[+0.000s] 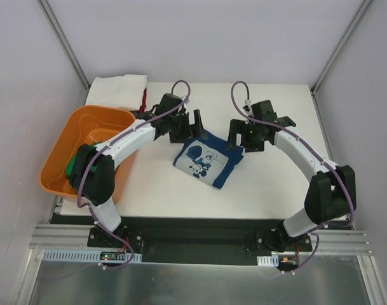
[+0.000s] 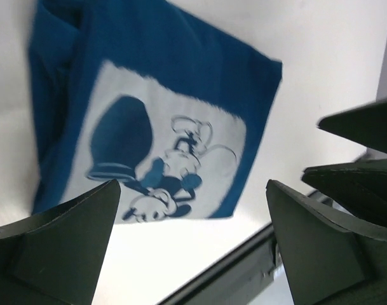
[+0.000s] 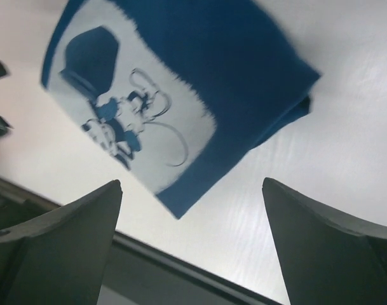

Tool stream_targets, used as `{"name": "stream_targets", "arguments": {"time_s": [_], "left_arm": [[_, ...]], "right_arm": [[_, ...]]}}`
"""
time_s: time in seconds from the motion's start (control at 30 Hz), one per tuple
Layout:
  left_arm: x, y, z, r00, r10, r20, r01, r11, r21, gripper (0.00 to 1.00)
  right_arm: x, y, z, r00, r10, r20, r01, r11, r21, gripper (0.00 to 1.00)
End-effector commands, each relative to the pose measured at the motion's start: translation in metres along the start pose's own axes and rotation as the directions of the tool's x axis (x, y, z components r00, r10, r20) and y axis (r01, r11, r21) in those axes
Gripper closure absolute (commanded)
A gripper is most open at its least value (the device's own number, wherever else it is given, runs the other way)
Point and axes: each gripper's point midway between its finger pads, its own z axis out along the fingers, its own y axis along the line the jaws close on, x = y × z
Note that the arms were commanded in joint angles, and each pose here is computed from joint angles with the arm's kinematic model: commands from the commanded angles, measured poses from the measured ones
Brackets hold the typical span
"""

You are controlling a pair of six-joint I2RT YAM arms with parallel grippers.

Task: Fold and stack the t-shirts
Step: Fold the long partially folded tshirt into a neat square, then put the neatly folded tshirt into the corner of the board with the left arm

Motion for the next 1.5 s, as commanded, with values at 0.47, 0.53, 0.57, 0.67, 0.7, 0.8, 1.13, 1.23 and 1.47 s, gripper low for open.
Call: {"name": "stream_targets", "arguments": {"time_s": [0.47,0.53,0.57,0.67,0.7,0.8,1.13,1.23,1.47], "left_arm": [[0.107,0.049,0.049,0.958,-0.189,-0.217,0.174,0.981,-0.084,0.01],[0.126,0.053,0.046,0.951,-0.219,-0.219,0.197,0.974,-0.115,0.01],[0.128,0.045,0.041,0.953,-0.218,-0.212,0.201,0.974,-0.101,0.01],[0.143,0.029,0.034,0.956,-0.225,-0.186,0.209,0.972,-0.105,0.01],[0.15,0.02,0.032,0.961,-0.211,-0.181,0.195,0.975,-0.103,0.01],[0.134,0.007,0.018,0.982,-0.181,-0.055,0.175,0.979,-0.102,0.01],[0.1,0.024,-0.035,0.988,-0.078,0.134,0.105,0.971,-0.215,0.01],[0.102,0.047,-0.039,0.982,-0.132,0.132,0.161,0.955,-0.248,0.01],[0.093,0.072,-0.021,0.983,-0.159,0.096,0.181,0.933,-0.31,0.01]], "right_arm": [[0.018,0.007,0.088,0.961,0.185,-0.204,-0.213,0.969,-0.127,0.04],[0.014,-0.004,0.098,0.965,0.156,-0.21,-0.174,0.982,-0.074,0.04],[0.011,-0.007,0.101,0.967,0.144,-0.21,-0.159,0.986,-0.058,0.04],[-0.002,-0.015,0.106,0.972,0.116,-0.205,-0.122,0.992,-0.015,0.04],[-0.004,-0.016,0.105,0.972,0.114,-0.207,-0.117,0.993,-0.005,0.04],[-0.023,-0.009,0.088,0.982,0.073,-0.173,-0.076,0.997,-0.008,0.04],[-0.032,-0.039,-0.051,0.982,0.085,0.171,-0.124,0.964,0.237,0.04],[-0.015,-0.05,-0.082,0.948,0.177,0.265,-0.237,0.947,0.218,0.04],[0.021,-0.066,-0.106,0.918,0.242,0.314,-0.31,0.932,0.188,0.04]]}}
